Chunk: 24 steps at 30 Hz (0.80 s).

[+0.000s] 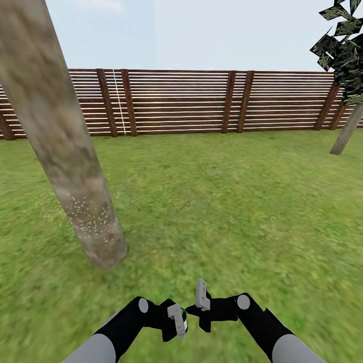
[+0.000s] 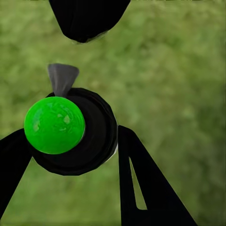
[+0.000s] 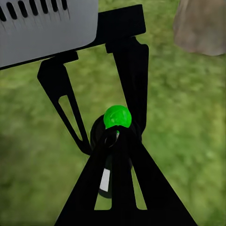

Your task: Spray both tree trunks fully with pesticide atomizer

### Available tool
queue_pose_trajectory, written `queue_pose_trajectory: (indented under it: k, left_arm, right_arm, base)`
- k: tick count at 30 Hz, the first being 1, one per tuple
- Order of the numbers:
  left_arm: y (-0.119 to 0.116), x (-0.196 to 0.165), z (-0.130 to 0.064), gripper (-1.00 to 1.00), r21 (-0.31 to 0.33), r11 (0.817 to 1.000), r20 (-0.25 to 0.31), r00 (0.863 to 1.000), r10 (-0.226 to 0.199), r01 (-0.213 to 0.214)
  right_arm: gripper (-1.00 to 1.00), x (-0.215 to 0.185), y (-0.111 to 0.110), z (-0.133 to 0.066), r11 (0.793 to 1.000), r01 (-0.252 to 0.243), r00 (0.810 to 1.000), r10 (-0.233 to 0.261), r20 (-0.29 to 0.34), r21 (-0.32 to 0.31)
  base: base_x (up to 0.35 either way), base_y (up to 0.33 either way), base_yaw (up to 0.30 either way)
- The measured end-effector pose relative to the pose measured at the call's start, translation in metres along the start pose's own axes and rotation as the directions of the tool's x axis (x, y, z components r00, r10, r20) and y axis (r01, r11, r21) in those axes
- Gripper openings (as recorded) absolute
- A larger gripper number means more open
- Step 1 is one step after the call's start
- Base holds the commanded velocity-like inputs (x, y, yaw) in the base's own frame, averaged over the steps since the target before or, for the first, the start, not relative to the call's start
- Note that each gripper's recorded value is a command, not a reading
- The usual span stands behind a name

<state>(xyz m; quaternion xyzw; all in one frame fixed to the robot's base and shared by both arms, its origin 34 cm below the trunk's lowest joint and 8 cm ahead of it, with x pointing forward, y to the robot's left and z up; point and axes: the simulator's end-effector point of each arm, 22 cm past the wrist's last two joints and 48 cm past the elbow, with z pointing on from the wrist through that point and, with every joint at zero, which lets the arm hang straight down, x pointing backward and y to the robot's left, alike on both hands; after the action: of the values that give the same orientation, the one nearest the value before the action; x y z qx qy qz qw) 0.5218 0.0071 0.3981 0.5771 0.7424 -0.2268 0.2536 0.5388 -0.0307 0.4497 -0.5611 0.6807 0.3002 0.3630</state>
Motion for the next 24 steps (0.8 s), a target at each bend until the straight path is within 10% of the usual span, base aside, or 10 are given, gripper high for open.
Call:
queue_pose_trajectory:
  k: [24]
  left_arm:
    - [-0.0063, -0.0005, -0.0005, -1.00, 0.030, 1.000, 0.003, 1.000, 0.003, -0.003]
  right_arm:
    - [-1.00, 0.0013, 0.0001, 0.0000, 1.000, -0.003, 1.000, 0.003, -0.001, 0.002]
  base:
    - [0.000, 0.000, 0.000]
